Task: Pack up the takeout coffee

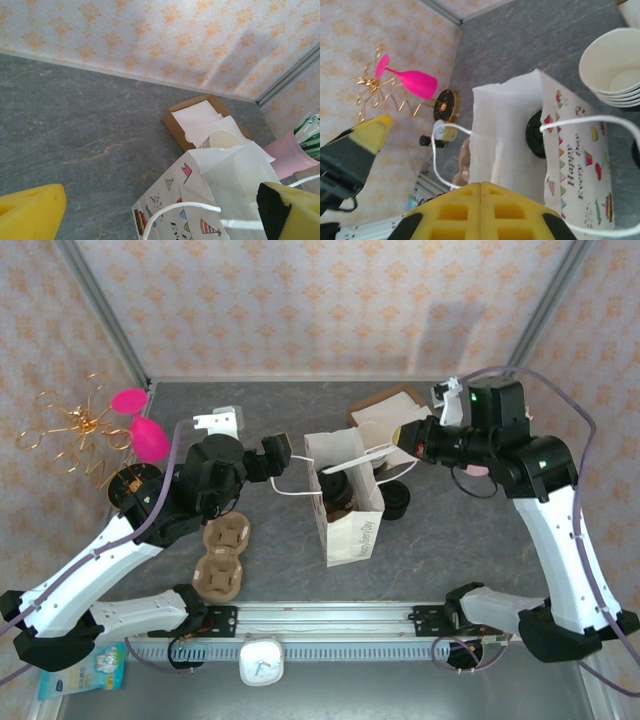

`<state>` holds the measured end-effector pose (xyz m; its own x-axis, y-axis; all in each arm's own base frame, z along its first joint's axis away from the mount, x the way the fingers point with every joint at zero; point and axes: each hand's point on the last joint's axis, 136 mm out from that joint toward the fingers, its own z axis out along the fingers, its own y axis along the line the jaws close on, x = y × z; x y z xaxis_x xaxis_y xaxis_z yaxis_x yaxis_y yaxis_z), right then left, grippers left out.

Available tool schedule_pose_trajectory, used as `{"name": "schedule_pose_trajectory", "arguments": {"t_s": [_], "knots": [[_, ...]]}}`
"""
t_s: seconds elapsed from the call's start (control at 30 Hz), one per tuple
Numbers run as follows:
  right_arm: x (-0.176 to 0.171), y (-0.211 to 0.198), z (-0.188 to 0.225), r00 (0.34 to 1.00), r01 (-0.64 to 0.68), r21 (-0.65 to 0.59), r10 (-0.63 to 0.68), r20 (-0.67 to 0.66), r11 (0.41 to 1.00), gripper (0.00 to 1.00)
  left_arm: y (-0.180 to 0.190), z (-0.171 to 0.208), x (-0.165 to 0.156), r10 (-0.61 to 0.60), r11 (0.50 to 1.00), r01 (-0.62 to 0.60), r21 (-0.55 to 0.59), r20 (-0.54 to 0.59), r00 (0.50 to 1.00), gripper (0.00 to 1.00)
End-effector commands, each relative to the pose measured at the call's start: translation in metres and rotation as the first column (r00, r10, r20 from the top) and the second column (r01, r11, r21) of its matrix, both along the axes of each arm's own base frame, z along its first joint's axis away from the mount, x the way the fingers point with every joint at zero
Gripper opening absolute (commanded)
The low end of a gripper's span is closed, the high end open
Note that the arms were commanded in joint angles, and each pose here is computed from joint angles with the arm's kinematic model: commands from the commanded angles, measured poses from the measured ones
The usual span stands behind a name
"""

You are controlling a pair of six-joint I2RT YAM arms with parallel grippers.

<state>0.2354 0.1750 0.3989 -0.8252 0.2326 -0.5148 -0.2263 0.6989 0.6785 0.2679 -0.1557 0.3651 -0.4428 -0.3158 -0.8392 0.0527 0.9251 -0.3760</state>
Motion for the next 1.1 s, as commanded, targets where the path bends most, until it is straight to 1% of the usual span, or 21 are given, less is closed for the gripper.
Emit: {"name": "schedule_pose_trajectory", "arguments": {"t_s": [0.0,0.07,0.3,0.5,0.57,0.67,0.77,0.8,0.87,0.97,1.07], "knots": [[0.0,-0.015,0.022,0.994,0.065,-0.068,-0.059,0.094,0.996,0.0,0.01,-0.005,0.001,0.034,0.999,-0.034,0.039,-0.005,0.999,0.99],[-0.008,-0.006,0.024,0.995,0.019,-0.067,-0.012,0.1,0.998,0.0,0.011,-0.007,0.001,0.04,0.998,-0.04,0.045,-0.007,0.999,0.99],[-0.012,0.021,-0.005,0.998,-0.026,-0.234,0.039,0.051,0.972,0.0,0.012,-0.01,0.003,0.045,0.998,-0.044,0.051,-0.014,0.999,0.99],[-0.015,0.045,-0.02,0.995,-0.08,-0.339,0.097,0.033,0.937,0.0,0.012,-0.012,0.003,0.045,0.998,-0.044,0.053,-0.018,0.999,0.99],[-0.013,0.051,-0.024,0.994,-0.092,-0.369,0.11,0.027,0.925,0.0,0.011,-0.013,0.004,0.043,0.998,-0.042,0.054,-0.021,0.999,0.99],[-0.012,0.066,-0.024,0.988,-0.13,-0.379,0.151,0.028,0.916,0.0,0.01,-0.012,0.003,0.039,0.998,-0.038,0.048,-0.019,0.999,0.99],[-0.009,0.077,-0.029,0.984,-0.154,-0.421,0.178,0.019,0.894,0.08,0.013,-0.011,0.002,0.042,0.998,-0.042,0.048,-0.017,0.999,0.99],[-0.008,0.081,-0.03,0.982,-0.163,-0.421,0.187,0.016,0.892,0.14,0.014,-0.011,0.002,0.045,0.998,-0.044,0.048,-0.016,0.999,0.99],[-0.004,0.087,-0.029,0.98,-0.174,-0.418,0.199,0.016,0.892,0.21,0.015,-0.01,0.002,0.046,0.998,-0.046,0.044,-0.012,0.999,0.99],[0.001,0.091,-0.026,0.979,-0.171,-0.422,0.2,0.026,0.89,0.28,0.015,-0.008,0.001,0.042,0.998,-0.041,0.036,-0.009,0.999,0.99],[0.007,0.091,-0.019,0.981,-0.144,-0.421,0.185,0.056,0.895,0.31,0.012,-0.005,0.001,0.031,0.999,-0.031,0.024,-0.005,1.0,0.99]]}}
